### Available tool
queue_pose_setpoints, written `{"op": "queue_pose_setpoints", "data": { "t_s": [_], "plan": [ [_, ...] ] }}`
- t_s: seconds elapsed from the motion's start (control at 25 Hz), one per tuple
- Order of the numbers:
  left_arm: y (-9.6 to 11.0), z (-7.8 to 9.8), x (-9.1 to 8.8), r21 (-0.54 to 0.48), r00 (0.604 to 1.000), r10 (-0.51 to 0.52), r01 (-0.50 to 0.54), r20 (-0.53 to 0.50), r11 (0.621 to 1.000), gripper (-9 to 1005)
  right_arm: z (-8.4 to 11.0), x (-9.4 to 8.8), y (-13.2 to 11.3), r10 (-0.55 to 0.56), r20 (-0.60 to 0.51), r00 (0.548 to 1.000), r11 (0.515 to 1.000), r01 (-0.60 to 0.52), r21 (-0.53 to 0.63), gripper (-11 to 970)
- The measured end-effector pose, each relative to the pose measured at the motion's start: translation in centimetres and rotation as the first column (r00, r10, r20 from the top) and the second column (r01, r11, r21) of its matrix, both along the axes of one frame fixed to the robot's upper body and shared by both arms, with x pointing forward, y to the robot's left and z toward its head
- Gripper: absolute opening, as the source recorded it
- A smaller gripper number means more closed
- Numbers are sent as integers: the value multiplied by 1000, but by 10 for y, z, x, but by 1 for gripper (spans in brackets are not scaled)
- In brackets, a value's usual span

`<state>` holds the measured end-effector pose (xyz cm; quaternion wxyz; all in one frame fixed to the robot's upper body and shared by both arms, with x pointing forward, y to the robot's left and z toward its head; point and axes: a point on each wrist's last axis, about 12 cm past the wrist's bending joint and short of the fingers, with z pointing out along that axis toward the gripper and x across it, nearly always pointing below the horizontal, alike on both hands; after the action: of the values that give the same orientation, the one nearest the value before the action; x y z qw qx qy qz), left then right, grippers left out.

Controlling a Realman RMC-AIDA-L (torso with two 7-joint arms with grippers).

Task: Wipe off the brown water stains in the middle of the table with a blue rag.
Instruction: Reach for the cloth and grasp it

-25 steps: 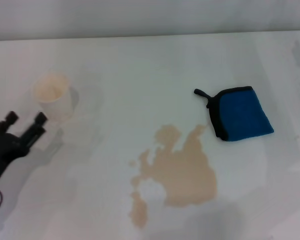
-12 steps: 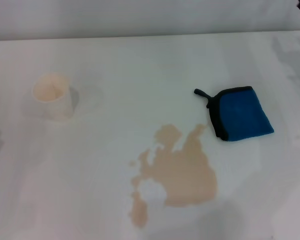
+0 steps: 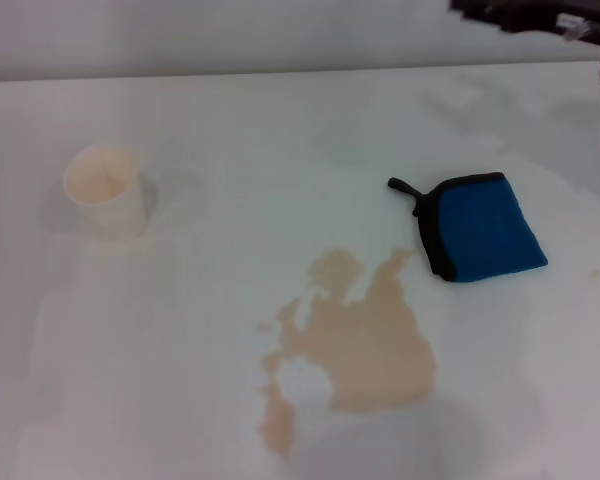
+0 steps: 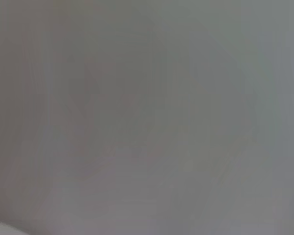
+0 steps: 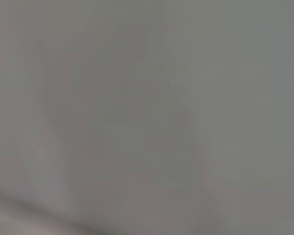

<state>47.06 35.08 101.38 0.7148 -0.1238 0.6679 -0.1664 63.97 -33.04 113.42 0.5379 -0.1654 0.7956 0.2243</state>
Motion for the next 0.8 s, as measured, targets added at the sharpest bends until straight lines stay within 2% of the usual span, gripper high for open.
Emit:
{"op": "queue_pose_setpoints", "data": {
  "t_s": [0.12, 0.24, 0.4, 0.56, 0.8],
  "plan": [
    [-1, 4, 11, -8, 1000, 10, -10, 8, 1000, 891, 11, 3, 5, 129, -144, 981, 989, -138, -52, 777],
    [-2, 5, 22, -4, 1000, 8, -8, -7, 1000, 891, 23, 3, 11, 228, -297, 927, 961, -263, -85, 777],
    [-3, 4, 33, -7, 999, 25, -26, -46, 1000, 891, 42, 2, 26, 303, -426, 853, 912, -389, -132, 777],
    [-3, 4, 40, -14, 996, 45, -46, -71, 999, 891, 57, 4, 44, 282, -542, 792, 857, -462, -229, 777],
    [-2, 6, 44, -18, 997, 51, -52, -61, 998, 891, 61, 5, 72, 163, -648, 744, 764, -511, -393, 777]
  ]
}}
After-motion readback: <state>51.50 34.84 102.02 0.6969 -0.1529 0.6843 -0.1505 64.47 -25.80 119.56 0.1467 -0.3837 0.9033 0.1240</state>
